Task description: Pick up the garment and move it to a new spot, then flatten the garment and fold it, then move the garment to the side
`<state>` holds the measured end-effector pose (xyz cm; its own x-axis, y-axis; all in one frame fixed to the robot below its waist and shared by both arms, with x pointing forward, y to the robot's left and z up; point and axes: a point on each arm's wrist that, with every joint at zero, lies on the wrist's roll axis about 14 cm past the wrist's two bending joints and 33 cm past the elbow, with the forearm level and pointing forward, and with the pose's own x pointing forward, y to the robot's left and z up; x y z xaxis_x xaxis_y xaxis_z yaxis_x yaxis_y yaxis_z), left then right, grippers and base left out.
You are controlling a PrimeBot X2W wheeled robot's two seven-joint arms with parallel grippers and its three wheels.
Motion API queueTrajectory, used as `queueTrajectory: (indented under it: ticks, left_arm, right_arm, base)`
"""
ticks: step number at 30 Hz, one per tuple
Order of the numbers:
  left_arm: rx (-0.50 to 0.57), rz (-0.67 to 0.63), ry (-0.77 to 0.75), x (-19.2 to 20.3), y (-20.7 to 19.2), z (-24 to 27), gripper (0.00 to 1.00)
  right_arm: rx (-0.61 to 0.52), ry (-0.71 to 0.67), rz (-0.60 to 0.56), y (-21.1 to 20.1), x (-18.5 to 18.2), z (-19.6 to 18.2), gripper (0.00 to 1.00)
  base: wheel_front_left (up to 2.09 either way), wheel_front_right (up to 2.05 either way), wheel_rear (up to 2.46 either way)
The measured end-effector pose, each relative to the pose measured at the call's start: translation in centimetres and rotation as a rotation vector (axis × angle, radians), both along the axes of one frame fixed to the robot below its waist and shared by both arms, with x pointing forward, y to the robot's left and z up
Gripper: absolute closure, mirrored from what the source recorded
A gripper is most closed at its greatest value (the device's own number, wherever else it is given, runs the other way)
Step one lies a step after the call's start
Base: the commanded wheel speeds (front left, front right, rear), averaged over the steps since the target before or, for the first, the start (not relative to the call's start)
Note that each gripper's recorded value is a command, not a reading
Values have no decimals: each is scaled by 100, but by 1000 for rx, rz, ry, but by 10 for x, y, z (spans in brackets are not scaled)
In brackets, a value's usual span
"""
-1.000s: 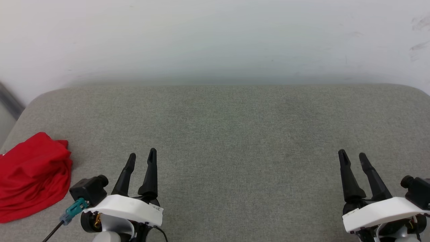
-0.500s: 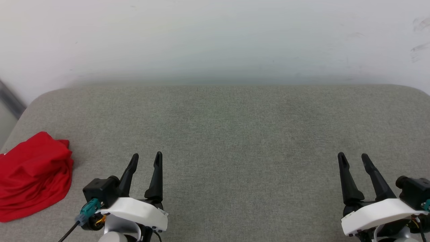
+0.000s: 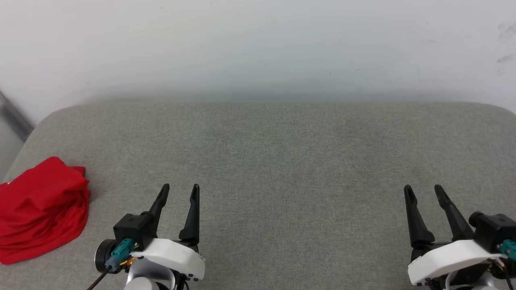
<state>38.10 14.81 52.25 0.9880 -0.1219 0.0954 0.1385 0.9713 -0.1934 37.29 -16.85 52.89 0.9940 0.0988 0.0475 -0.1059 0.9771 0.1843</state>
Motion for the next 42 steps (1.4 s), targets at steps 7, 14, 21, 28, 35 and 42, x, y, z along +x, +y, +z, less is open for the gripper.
queueTrajectory:
  ticks: [7, 14, 21, 28, 35, 42]
  left_arm:
    - [56, -7, -13, 0, -3, 0, 0]
    - [105, -10, -19, -1, -6, -2, 0]
    - [136, -13, -32, -2, -8, -2, 0]
    - [152, -15, -41, -2, -10, -1, 0]
    - [140, -3, -41, -1, -8, -1, 0]
    - [130, 30, -37, -2, 2, -1, 0]
  right_arm:
    - [-45, -1, 0, 0, 0, -1, 0]
    - [-95, -13, 2, 1, -1, 1, 0]
    - [-119, -24, 7, 3, -1, 2, 0]
    - [-147, -31, 11, 5, 0, 2, 0]
    - [-142, -25, 11, 4, 1, 0, 0]
    - [-138, -28, 36, 13, 4, -1, 0]
  base:
    - [0, 0, 0]
    - [0, 0, 0]
    - [0, 0, 0]
    - [0, 0, 0]
    - [0, 0, 0]
    - [0, 0, 0]
